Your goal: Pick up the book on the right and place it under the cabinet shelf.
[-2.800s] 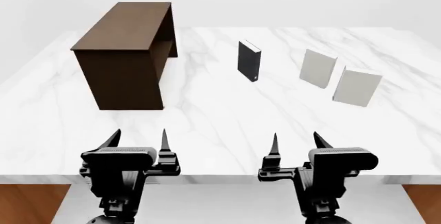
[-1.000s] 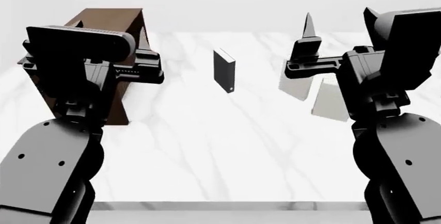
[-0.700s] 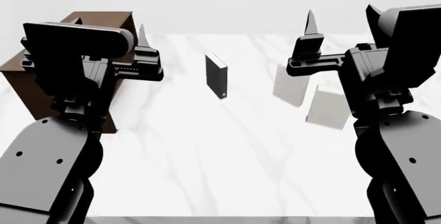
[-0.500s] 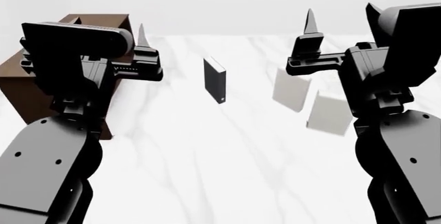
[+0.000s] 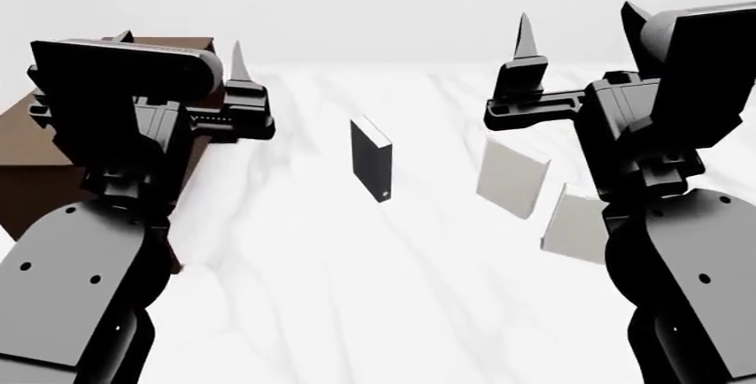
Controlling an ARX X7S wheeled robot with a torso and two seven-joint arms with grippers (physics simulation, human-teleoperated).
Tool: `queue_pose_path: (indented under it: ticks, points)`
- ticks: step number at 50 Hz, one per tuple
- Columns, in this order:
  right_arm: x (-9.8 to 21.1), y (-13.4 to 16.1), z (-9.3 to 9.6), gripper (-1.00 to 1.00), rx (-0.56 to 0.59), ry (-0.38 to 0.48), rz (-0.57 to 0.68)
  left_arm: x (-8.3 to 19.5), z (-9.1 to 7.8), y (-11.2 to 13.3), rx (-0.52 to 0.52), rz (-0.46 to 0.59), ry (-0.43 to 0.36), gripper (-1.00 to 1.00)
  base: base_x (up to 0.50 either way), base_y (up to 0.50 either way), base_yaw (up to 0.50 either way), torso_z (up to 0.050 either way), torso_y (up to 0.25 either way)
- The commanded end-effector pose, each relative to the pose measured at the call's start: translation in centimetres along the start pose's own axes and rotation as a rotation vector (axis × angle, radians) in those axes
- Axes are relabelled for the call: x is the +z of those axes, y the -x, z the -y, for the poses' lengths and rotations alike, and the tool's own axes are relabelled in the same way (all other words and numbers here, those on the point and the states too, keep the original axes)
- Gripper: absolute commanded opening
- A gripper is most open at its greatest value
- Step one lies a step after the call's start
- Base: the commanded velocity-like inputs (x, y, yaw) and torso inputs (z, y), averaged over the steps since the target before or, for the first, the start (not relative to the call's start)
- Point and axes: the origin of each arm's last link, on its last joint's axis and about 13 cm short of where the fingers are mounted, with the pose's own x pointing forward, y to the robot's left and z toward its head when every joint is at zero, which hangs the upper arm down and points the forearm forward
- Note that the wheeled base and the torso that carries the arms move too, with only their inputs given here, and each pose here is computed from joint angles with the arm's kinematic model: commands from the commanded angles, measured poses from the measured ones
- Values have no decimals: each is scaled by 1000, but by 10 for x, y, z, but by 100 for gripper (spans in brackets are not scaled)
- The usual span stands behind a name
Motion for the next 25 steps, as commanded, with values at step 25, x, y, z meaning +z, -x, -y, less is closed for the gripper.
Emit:
queue_pose_path:
  ticks: [25]
  points:
    - [4,0,-1,100,9,-6,6,6,-3,-1,7,17,-7,100,231,0,0,0,1]
